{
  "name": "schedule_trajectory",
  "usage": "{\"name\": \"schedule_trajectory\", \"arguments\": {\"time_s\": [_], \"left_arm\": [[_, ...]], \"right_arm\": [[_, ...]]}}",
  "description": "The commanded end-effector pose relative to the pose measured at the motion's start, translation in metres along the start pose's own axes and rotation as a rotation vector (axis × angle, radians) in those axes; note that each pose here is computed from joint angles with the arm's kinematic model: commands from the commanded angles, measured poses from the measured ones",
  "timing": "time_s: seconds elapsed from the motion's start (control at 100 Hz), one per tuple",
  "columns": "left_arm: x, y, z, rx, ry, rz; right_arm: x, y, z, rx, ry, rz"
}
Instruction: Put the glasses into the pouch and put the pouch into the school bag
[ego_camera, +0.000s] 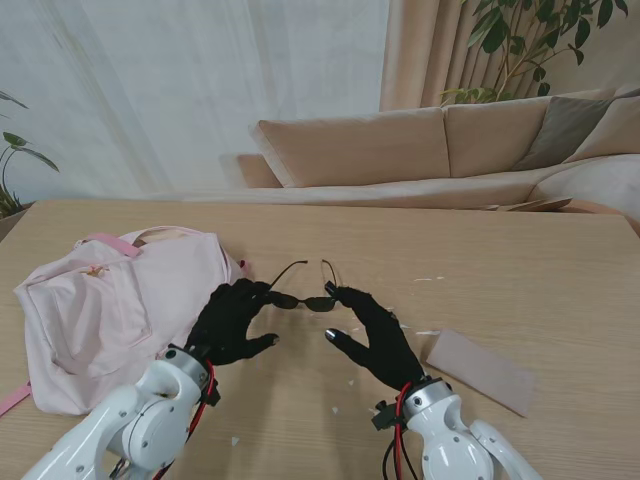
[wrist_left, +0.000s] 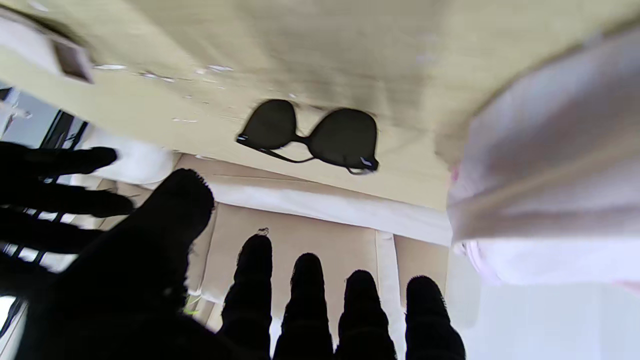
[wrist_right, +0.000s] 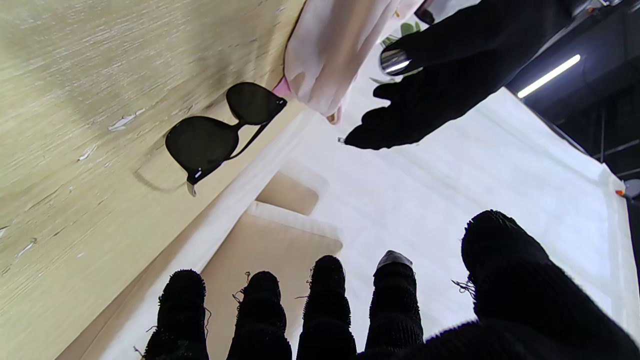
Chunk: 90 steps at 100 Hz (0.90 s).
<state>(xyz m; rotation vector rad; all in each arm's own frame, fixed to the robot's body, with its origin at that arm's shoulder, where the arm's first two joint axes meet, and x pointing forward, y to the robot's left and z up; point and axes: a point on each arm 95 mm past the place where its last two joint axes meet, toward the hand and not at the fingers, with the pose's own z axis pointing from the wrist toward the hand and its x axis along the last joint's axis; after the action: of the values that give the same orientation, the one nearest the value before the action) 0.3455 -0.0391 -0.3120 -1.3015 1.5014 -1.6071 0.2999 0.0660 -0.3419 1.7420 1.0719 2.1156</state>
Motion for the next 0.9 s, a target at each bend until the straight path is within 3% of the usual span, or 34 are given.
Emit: {"name": "schedule_trajectory", "arguments": {"time_s": [0.0,0.19,0.44,0.74,0.89], "left_arm": [[-0.004,-0.010,0.014,0.014,-0.014,0.021],[-0.007,-0.013,0.050,-0.012,-0.075,0.144],[-0.010,-0.002,0.084,-0.093,-0.107,0.218],[-0.017,0.011,0.107,-0.121,-0.109,0.292],[-0.018,0.017,0.112,-0.133,-0.128,0.275]], "right_arm": [[0.003,-0.002,-0.002,0.004,0.006,0.016],[0.004,0.002,-0.005,-0.017,0.006,0.026],[0.004,0.005,-0.007,-0.036,0.005,0.036],[0.004,0.006,-0.007,-0.043,0.003,0.044],[0.004,0.006,-0.007,-0.047,0.002,0.047]]}}
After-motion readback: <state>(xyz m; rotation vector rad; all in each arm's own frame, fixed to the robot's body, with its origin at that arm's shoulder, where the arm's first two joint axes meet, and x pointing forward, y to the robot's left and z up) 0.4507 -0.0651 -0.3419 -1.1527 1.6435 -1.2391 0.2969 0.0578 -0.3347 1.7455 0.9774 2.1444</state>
